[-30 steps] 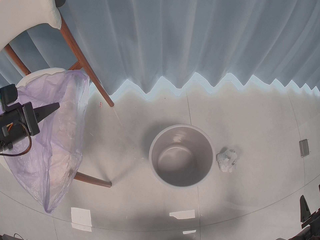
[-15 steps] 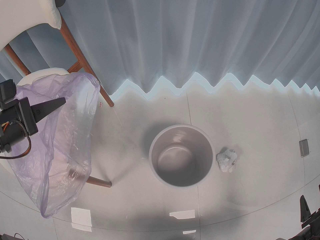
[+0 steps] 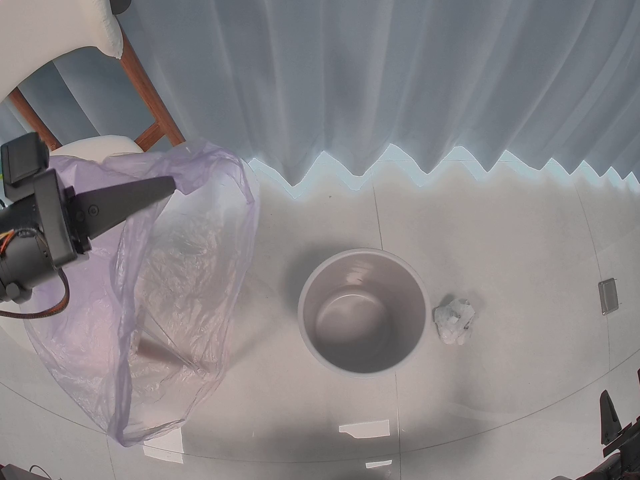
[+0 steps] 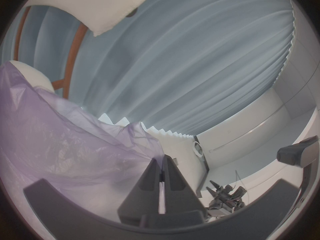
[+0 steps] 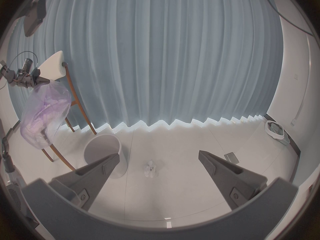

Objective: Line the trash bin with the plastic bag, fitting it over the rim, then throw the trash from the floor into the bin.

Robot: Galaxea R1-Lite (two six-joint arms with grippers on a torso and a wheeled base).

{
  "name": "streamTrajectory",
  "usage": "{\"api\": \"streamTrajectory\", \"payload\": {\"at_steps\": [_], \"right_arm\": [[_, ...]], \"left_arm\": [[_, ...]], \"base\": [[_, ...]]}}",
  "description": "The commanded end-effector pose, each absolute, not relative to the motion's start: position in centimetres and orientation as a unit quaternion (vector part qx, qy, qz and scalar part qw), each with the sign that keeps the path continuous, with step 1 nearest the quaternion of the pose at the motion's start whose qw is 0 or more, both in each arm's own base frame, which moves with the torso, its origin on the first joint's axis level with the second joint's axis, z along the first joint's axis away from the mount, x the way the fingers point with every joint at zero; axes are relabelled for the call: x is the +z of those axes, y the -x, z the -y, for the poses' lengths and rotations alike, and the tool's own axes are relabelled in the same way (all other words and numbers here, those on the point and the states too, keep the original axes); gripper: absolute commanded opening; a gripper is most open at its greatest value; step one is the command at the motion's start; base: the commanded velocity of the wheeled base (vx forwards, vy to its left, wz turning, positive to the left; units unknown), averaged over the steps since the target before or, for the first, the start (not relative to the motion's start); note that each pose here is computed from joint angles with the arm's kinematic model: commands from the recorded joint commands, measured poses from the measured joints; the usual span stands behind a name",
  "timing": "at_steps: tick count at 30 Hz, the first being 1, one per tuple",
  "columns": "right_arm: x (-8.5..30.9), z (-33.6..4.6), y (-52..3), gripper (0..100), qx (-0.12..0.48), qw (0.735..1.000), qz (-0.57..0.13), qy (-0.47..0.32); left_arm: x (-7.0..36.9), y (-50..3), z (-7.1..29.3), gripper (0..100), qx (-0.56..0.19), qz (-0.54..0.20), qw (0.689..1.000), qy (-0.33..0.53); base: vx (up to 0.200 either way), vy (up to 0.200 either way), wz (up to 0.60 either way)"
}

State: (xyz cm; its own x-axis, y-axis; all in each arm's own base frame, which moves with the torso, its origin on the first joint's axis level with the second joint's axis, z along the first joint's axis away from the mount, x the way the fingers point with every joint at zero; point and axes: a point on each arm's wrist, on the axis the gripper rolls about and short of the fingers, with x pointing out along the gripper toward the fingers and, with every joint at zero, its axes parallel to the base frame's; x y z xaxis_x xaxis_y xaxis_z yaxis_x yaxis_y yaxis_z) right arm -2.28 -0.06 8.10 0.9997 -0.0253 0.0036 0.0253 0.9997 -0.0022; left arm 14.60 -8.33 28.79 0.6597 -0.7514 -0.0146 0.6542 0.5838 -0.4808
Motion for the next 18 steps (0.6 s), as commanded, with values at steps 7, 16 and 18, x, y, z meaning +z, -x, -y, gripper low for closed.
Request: {"api": "streamTrajectory", "payload": {"at_steps": [7,16,18], "right_arm": [[7.6,0.1,2.3,100,-0.013,1.0,0.002,0.0],[7.6,0.1,2.3,100,-0.017,1.0,0.002,-0.001],[7.6,0.1,2.3,100,-0.017,1.0,0.002,-0.001]], "left_arm": [[30.1,-16.1,10.8,0,-0.447,-0.108,0.85,0.257],[30.8,-17.2,13.5,0,-0.48,-0.118,0.831,0.254],[31.1,-17.3,14.0,0,-0.487,-0.121,0.826,0.258]], "base": [[0.0,0.0,0.0],[0.0,0.0,0.0],[0.0,0.0,0.0]]}}
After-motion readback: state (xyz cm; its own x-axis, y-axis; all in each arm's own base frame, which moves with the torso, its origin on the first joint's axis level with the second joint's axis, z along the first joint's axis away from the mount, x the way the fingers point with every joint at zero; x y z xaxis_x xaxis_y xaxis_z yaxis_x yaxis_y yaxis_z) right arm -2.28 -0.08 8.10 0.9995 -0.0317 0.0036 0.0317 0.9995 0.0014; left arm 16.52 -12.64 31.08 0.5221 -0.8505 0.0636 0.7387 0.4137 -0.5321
